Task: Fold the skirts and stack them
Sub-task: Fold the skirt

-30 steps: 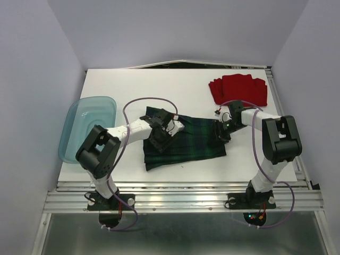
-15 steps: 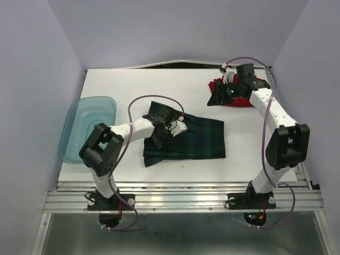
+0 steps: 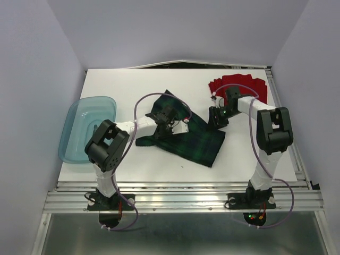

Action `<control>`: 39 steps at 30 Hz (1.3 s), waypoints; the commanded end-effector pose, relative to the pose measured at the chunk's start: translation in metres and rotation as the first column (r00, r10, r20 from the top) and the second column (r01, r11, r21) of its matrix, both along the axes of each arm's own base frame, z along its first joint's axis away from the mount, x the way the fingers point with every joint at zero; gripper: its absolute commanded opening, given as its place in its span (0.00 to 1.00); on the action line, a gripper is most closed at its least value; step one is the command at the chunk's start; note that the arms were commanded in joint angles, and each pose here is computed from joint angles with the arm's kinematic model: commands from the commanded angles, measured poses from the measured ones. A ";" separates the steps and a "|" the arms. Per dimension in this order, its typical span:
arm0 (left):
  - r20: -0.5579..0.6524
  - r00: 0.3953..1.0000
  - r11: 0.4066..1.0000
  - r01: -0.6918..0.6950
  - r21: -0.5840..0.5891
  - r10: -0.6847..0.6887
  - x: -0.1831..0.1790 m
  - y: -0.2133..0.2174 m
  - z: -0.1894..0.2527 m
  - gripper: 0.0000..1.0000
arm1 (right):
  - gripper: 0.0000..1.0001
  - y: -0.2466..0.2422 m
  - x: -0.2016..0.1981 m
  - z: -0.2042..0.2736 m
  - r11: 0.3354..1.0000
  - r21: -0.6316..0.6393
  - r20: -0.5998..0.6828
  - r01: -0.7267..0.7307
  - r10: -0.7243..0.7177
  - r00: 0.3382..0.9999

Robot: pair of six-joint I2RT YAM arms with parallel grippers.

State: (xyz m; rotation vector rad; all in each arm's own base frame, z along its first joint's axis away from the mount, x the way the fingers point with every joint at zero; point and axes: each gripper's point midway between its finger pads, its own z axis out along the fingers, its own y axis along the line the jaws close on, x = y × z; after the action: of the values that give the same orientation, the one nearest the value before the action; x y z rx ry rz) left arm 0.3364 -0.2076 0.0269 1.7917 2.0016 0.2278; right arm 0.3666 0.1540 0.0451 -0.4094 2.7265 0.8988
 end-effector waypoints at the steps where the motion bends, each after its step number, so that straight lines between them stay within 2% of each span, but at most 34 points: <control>1: 0.137 0.990 0.999 0.047 -0.001 -0.046 0.044 -0.006 0.009 0.50 | 0.45 -0.001 -0.031 0.015 0.999 0.031 0.021 -0.019 0.018 1.000; 6: 0.283 0.956 0.990 -0.040 -0.137 0.078 0.100 -0.019 0.053 0.56 | 0.42 -0.004 -0.076 0.006 0.999 0.040 -0.056 0.018 -0.016 0.998; 9: 0.332 0.924 0.957 -0.098 -0.274 0.190 0.124 -0.029 0.093 0.59 | 0.43 0.005 -0.090 0.012 0.997 0.075 -0.071 0.034 -0.029 0.997; 11: 0.342 0.898 0.903 -0.122 -0.413 0.278 0.129 -0.033 0.139 0.61 | 0.47 0.021 -0.105 0.017 0.992 0.118 -0.127 0.046 -0.031 0.991; 12: 0.328 0.895 0.889 -0.140 -0.437 0.302 0.129 -0.034 0.141 0.61 | 0.48 0.023 -0.104 0.021 0.990 0.134 -0.119 0.041 -0.025 0.993; 13: 0.293 0.889 0.840 -0.162 -0.517 0.352 0.123 -0.034 0.164 0.63 | 0.50 0.035 -0.110 0.028 0.984 0.174 -0.133 0.039 -0.016 0.991; 16: 0.220 0.882 0.751 -0.198 -0.630 0.417 0.105 -0.031 0.202 0.64 | 0.58 0.057 -0.122 0.046 0.968 0.253 -0.131 0.007 0.027 0.991; 17: 0.167 0.882 0.729 -0.242 -0.640 0.440 0.095 -0.026 0.203 0.64 | 0.59 0.063 -0.122 0.052 0.961 0.275 -0.107 -0.008 0.039 0.993; 18: 0.085 0.890 0.672 -0.272 -0.689 0.447 0.080 -0.029 0.210 0.64 | 0.60 0.066 -0.122 0.065 0.951 0.308 -0.091 -0.009 0.039 0.995; 19: 0.024 0.889 0.660 -0.321 -0.679 0.457 0.067 -0.023 0.202 0.64 | 0.63 0.071 -0.123 0.072 0.943 0.331 -0.072 -0.028 0.055 0.996; 20: -0.067 0.865 0.617 -0.407 -0.673 0.498 0.055 -0.014 0.184 0.64 | 0.64 0.073 -0.123 0.084 0.933 0.357 -0.046 -0.045 0.066 0.997; 22: -0.178 0.842 0.581 -0.489 -0.651 0.510 0.031 -0.004 0.169 0.64 | 0.64 0.073 -0.120 0.092 0.935 0.350 -0.017 -0.057 0.067 0.998; 23: -0.265 0.790 0.532 -0.580 -0.617 0.553 0.020 0.008 0.149 0.65 | 0.64 0.070 -0.108 0.097 0.949 0.313 0.027 -0.048 0.041 0.999; 27: -0.411 0.688 0.434 -0.709 -0.556 0.598 0.000 0.029 0.122 0.66 | 0.63 0.057 -0.084 0.099 0.979 0.202 0.126 0.000 -0.026 0.992; 28: -0.428 0.662 0.382 -0.726 -0.572 0.616 0.002 0.031 0.125 0.68 | 0.63 0.055 -0.080 0.100 0.983 0.185 0.150 0.001 -0.029 0.988; 30: -0.458 0.636 0.345 -0.747 -0.569 0.622 0.001 0.035 0.120 0.70 | 0.62 0.056 -0.076 0.103 0.983 0.182 0.168 -0.005 -0.026 0.985; 32: -0.495 0.598 0.272 -0.767 -0.581 0.630 0.007 0.040 0.121 0.73 | 0.60 0.059 -0.075 0.105 0.979 0.202 0.172 -0.029 -0.007 0.985; 33: -0.503 0.581 0.249 -0.776 -0.580 0.640 0.009 0.042 0.119 0.79 | 0.59 0.063 -0.078 0.108 0.973 0.227 0.165 -0.045 0.007 0.986; 34: -0.518 0.540 0.198 -0.794 -0.575 0.664 0.015 0.049 0.117 0.81 | 0.59 0.065 -0.078 0.105 0.969 0.240 0.163 -0.050 0.011 0.987; 38: -0.519 0.411 0.092 -0.841 -0.533 0.749 0.027 0.068 0.097 0.83 | 0.59 0.067 -0.079 0.087 0.969 0.234 0.170 -0.073 0.033 0.985; 39: -0.507 0.379 0.083 -0.855 -0.512 0.774 0.029 0.074 0.086 0.83 | 0.59 0.069 -0.081 0.082 0.970 0.228 0.167 -0.087 0.049 0.985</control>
State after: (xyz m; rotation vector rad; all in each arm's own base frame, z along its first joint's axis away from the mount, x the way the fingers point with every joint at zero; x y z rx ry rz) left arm 0.3503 -0.1441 0.1233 0.1687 2.4389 -0.3962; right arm 0.2797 0.2157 0.1346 -0.4232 2.4943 1.1383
